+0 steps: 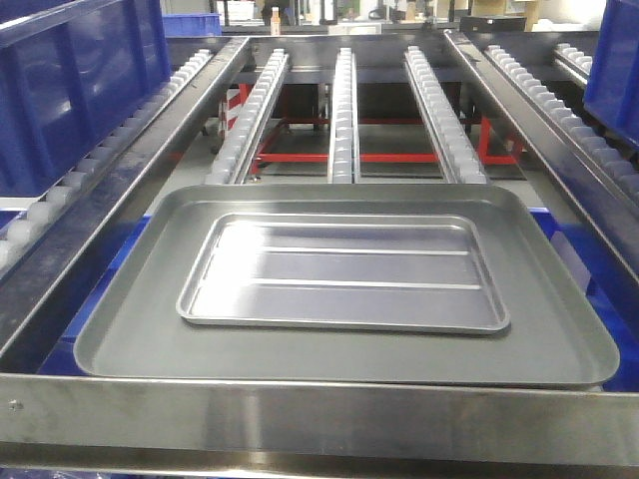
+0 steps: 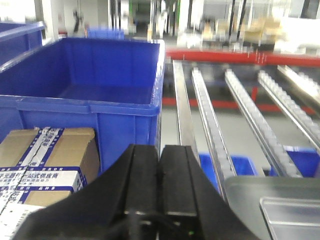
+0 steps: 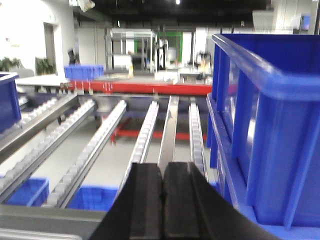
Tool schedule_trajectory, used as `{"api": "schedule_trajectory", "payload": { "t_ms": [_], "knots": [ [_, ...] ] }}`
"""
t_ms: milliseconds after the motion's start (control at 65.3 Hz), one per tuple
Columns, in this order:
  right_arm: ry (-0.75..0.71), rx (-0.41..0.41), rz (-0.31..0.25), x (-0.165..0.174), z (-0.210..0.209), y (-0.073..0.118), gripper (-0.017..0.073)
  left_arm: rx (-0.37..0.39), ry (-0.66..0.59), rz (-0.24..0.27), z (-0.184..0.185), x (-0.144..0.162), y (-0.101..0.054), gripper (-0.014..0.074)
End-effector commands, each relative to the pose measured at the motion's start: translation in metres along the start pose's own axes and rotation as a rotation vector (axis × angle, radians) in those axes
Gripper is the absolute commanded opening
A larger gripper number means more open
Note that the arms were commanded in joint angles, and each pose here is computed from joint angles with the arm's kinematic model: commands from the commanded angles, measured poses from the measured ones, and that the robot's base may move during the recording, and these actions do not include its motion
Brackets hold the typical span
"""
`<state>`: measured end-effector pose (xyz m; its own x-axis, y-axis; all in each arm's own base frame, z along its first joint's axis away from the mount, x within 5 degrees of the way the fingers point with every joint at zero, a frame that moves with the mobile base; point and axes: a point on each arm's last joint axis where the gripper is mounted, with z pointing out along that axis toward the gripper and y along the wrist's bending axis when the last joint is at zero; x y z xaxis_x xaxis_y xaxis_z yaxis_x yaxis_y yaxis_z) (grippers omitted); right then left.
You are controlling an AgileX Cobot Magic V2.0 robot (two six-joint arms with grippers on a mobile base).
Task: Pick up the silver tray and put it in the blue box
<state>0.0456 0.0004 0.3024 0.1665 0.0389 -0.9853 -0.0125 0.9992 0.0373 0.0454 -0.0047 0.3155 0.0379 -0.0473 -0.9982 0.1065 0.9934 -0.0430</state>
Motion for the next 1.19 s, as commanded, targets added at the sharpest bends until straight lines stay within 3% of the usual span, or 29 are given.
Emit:
{"api": "schedule_trajectory", "payload": {
  "t_ms": [0, 122, 199, 306, 459, 566, 643, 735, 780, 857, 903, 949, 1087, 1178],
  "knots": [
    [0.016, 0.001, 0.002, -0.022, 0.017, 0.001, 0.0192, 0.009, 0.004, -0.031, 0.011, -0.031, -0.002, 0.0083],
    [0.114, 0.003, 0.004, -0.028, 0.04, 0.001, 0.0382, 0.026, 0.102, -0.032, 0.037, -0.042, -0.005, 0.0301],
    [0.159, -0.017, 0.015, -0.034, 0.052, 0.003, 0.0452, 0.087, 0.15, -0.014, 0.05, -0.042, -0.011, 0.0331],
    [0.25, -0.098, 0.055, -0.041, 0.07, 0.013, 0.0493, 0.236, 0.232, -0.021, 0.071, -0.042, -0.03, 0.033],
    [0.407, -0.272, 0.069, -0.038, 0.095, 0.041, 0.0488, 0.471, 0.364, -0.068, 0.099, -0.04, -0.075, 0.0327],
    [0.51, -0.395, 0.047, -0.028, 0.11, 0.067, 0.0488, 0.622, 0.419, -0.028, 0.111, -0.038, -0.113, 0.0322],
    [0.572, -0.465, 0.027, -0.018, 0.119, 0.085, 0.0488, 0.674, 0.469, -0.003, 0.122, -0.032, -0.135, 0.0323],
    [0.665, -0.486, 0.009, -0.005, 0.133, 0.1, 0.0488, 0.672, 0.543, 0.012, 0.14, -0.026, -0.15, 0.0326],
    [0.737, -0.466, 0.027, 0.0, 0.141, 0.104, 0.0488, 0.651, 0.586, 0.008, 0.151, -0.024, -0.153, 0.0326],
    [0.868, -0.407, 0.059, 0.007, 0.157, 0.106, 0.0488, 0.598, 0.669, -0.001, 0.17, -0.02, -0.154, 0.0326],
    [0.94, -0.379, 0.054, 0.013, 0.167, 0.106, 0.0488, 0.563, 0.719, 0.022, 0.183, -0.017, -0.153, 0.0326],
    [0.995, -0.354, 0.043, 0.017, 0.177, 0.106, 0.0488, 0.522, 0.759, 0.011, 0.193, -0.014, -0.151, 0.0326],
    [1.098, -0.265, 0.071, 0.027, 0.209, 0.106, 0.0488, 0.359, 0.891, -0.003, 0.221, 0.0, -0.152, 0.0325],
    [1.13, -0.201, 0.088, 0.035, 0.224, 0.107, 0.0488, 0.307, 0.949, 0.001, 0.236, 0.011, -0.16, 0.0325]
  ]
}}
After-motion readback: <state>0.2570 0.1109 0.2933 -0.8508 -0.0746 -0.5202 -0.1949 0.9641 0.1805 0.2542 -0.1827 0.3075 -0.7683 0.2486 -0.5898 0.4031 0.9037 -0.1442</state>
